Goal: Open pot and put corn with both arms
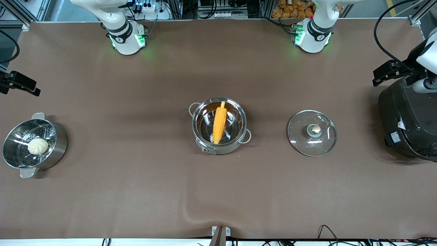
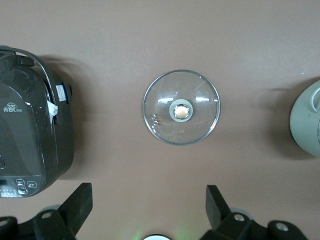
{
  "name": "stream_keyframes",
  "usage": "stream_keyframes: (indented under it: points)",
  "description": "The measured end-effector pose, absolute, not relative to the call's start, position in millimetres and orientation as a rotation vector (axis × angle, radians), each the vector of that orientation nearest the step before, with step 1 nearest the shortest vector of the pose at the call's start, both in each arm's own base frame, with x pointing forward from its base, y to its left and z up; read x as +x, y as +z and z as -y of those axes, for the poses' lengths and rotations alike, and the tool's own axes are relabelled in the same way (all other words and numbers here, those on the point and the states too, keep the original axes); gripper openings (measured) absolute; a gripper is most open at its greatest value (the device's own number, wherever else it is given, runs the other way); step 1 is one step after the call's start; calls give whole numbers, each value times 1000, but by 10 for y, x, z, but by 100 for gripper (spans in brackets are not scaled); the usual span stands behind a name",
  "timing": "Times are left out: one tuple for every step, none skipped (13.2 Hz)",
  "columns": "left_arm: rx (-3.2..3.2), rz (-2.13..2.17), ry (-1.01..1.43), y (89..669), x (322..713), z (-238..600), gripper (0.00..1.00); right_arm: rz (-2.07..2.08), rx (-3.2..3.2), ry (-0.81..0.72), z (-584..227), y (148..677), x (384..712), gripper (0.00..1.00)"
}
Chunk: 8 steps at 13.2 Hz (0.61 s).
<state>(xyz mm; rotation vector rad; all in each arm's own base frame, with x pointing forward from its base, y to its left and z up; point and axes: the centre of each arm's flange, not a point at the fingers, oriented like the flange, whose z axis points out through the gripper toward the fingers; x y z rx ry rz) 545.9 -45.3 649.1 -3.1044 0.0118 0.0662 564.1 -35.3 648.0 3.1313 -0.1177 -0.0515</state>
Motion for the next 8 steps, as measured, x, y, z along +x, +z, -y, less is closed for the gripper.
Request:
stream_keyframes:
  points:
    - [-3104, -18, 66, 6491, 5458, 465, 100, 115, 3134, -55, 341, 6478, 5639, 100]
    - [-3104, -21, 66, 6491, 5457, 475, 100, 113, 3136, -65, 333, 6473, 5633, 100]
    - [-3104, -23, 66, 6491, 5456, 481, 100, 111, 3142, -73, 326, 6468, 5628, 100]
    - [-3104, -25, 66, 6492, 5456, 487, 100, 110, 3154, -78, 314, 6464, 5626, 100]
    - [-3104, -26, 66, 6492, 5455, 492, 100, 109, 3162, -81, 306, 6461, 5627, 100]
    - [-3104, -28, 65, 6493, 5454, 496, 100, 109, 3167, -82, 301, 6458, 5628, 100]
    - [-3104, -31, 65, 6494, 5453, 499, 100, 108, 3169, -84, 298, 6454, 5629, 100]
    - [-3104, -32, 65, 6495, 5452, 502, 100, 108, 3170, -84, 298, 6454, 5629, 100]
